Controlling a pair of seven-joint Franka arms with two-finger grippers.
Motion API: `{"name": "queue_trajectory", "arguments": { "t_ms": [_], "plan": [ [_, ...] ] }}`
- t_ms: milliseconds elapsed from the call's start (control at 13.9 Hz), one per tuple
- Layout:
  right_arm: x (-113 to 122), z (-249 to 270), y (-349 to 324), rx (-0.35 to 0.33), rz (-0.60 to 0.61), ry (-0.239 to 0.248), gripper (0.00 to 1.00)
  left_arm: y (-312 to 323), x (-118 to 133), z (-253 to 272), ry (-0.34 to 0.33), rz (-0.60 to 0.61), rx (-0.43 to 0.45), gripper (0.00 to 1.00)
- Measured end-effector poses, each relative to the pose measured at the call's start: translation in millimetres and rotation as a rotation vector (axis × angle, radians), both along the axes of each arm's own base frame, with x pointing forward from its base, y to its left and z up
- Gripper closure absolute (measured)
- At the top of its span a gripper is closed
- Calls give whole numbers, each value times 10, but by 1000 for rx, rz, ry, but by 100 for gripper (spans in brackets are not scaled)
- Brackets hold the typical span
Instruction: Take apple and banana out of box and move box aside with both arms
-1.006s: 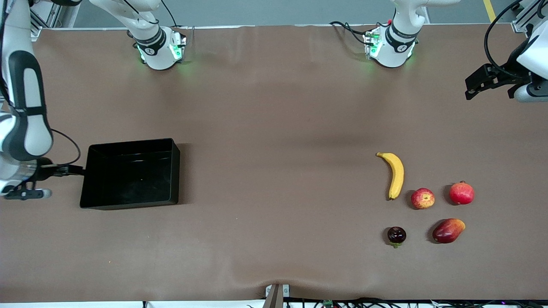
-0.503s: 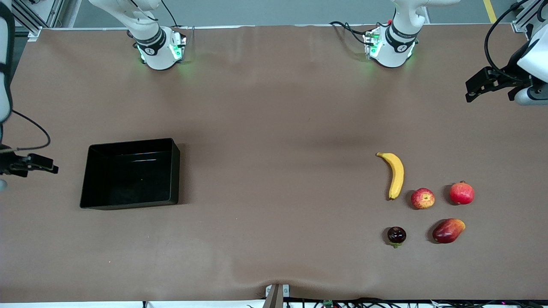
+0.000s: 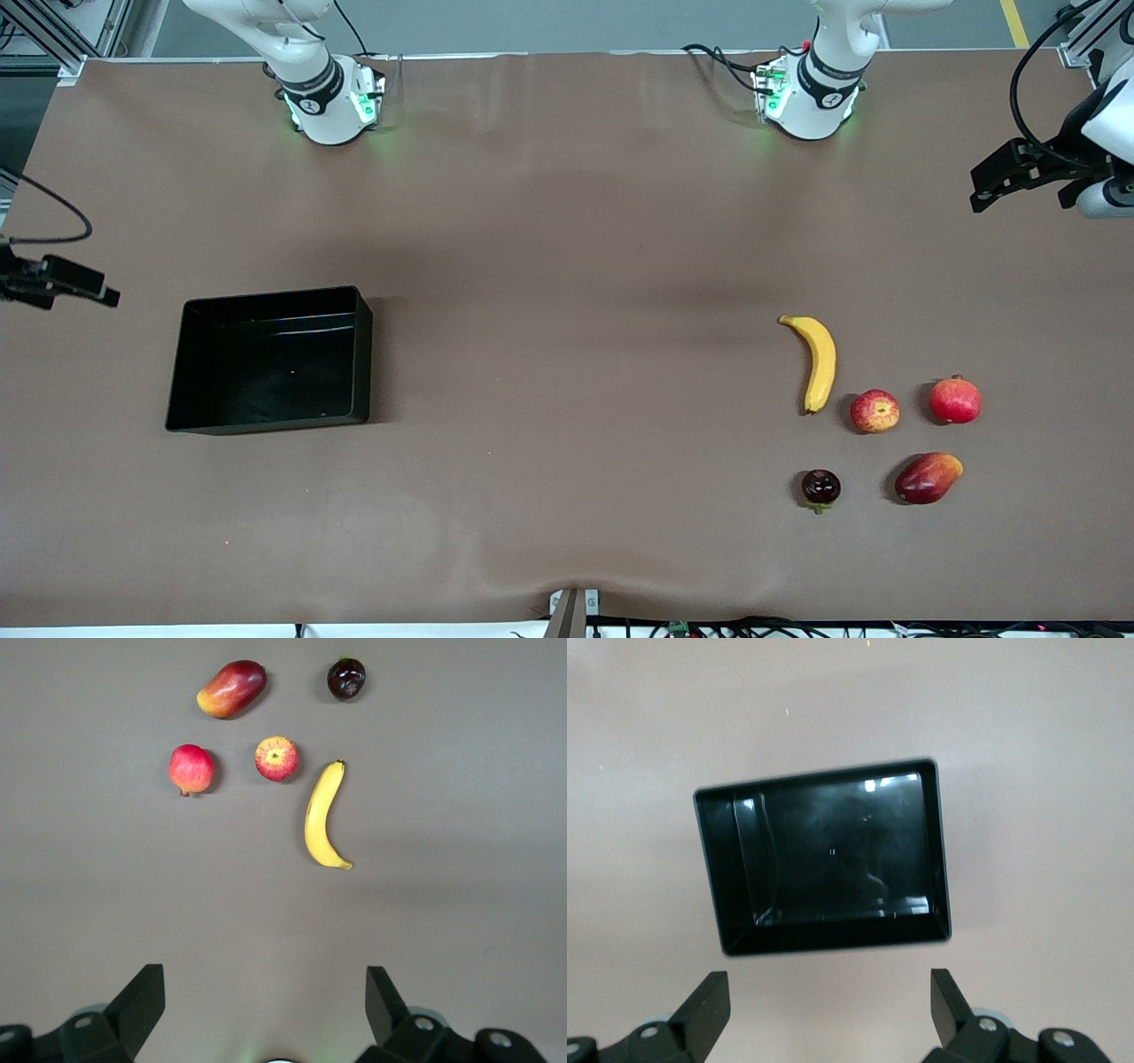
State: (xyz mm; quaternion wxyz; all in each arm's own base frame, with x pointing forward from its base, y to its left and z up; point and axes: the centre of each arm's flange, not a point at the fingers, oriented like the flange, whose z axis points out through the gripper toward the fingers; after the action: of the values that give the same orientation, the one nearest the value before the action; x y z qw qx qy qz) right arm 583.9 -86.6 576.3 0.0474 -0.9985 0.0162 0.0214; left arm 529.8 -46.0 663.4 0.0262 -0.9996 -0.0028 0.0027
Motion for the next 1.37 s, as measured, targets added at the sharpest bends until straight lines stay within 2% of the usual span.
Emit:
{"name": "queue_trajectory", "arguments": {
  "t_ms": [144, 287, 431, 790, 1078, 1365],
  "plan": [
    [-174, 237, 197, -39, 2, 21, 0, 31, 2, 18, -4, 6, -1, 0],
    [-358, 415, 324, -52, -2, 53, 0, 55, 3, 20, -4, 10, -1, 0],
    [-464, 512, 330, -54, -2, 63, 0, 60, 4, 21, -5, 15, -1, 0],
    [-517, 537, 363, -55, -7, 79, 0, 161, 10, 23, -5, 35, -1, 0],
    [-538, 468, 397, -54, -19, 110, 0, 334, 15, 22, -3, 66, -2, 0],
    [-507, 456, 394, -57, -34, 91, 0, 339, 15, 29, -5, 67, -2, 0]
  ]
}}
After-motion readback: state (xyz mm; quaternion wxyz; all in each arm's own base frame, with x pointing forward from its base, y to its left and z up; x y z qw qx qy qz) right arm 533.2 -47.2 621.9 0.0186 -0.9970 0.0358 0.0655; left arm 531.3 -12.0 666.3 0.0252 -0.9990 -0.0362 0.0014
